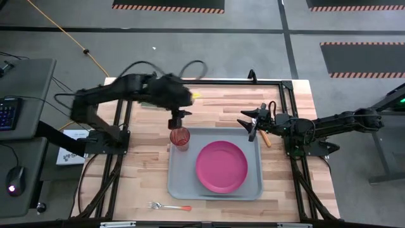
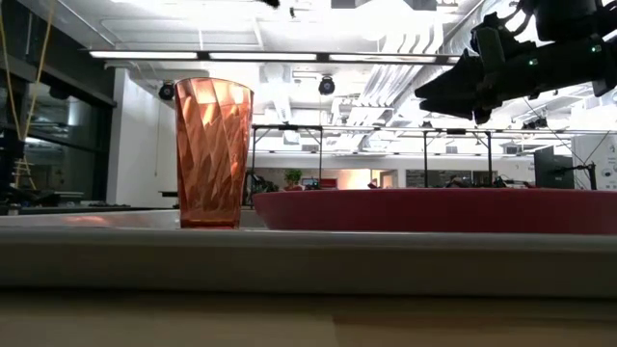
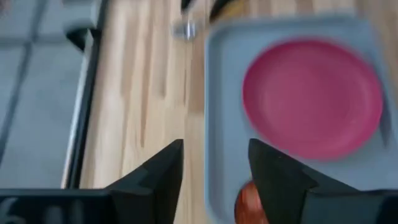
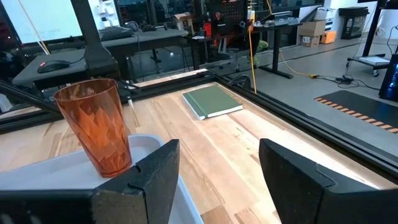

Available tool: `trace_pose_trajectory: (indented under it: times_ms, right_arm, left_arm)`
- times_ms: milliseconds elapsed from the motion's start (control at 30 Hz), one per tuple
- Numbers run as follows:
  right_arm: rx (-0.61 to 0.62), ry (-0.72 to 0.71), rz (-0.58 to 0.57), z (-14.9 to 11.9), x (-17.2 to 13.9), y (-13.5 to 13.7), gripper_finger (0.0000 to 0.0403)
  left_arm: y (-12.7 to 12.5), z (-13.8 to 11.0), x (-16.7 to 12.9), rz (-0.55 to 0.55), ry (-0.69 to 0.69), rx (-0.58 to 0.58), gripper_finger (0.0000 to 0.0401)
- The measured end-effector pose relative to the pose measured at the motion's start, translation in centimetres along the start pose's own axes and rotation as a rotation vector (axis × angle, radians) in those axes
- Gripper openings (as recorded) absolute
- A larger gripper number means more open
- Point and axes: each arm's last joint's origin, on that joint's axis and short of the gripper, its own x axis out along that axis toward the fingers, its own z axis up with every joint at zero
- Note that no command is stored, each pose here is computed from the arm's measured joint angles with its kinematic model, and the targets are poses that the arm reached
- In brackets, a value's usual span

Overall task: Pick and place plate/cup/fork/spoon on tray
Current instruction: Adjust the pink plate on the gray tray

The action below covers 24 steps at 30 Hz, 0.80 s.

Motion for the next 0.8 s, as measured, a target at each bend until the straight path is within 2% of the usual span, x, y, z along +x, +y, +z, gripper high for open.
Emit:
trace_pose_trajectory:
  times_ms: [133,300,433,533,667,700,800]
  right_arm:
    - [-0.002,0.001,0.0,0.0,0.0,0.0,0.0213]
    - [-0.004,0.024,0.004,-0.2,0.0,0.0,0.0212]
    - [0.018,0.041,0.118,-0.2,0.0,0.4,0.0197]
    - [0.067,0.069,0.166,1.1,0.5,1.2,0.0152]
    - [0.044,0.267,0.188,2.1,1.6,3.0,0.0036]
    - [0.026,0.317,0.211,2.2,1.9,3.6,0.0018]
    - [-0.018,0.498,0.328,1.8,2.2,5.6,0.0025]
  left_arm:
    - [-1.0,-3.0,-1.0,0.031,-0.251,0.016,0.0116]
    - [-2.3,-8.6,0.7,0.07,-0.548,0.007,0.0049]
    - [-3.2,-13.3,2.3,0.083,-0.698,-0.037,0.0006]
    - [-3.9,-15.9,2.5,0.073,-0.828,-0.063,0.0009]
    - [-4.7,-17.9,2.2,0.06,-0.98,-0.066,0.0004]
    - [-4.8,-18.2,2.1,0.055,-1.0,-0.065,0.0002]
    - [-5.2,-19.0,1.9,0.038,-1.024,-0.062,0.0003]
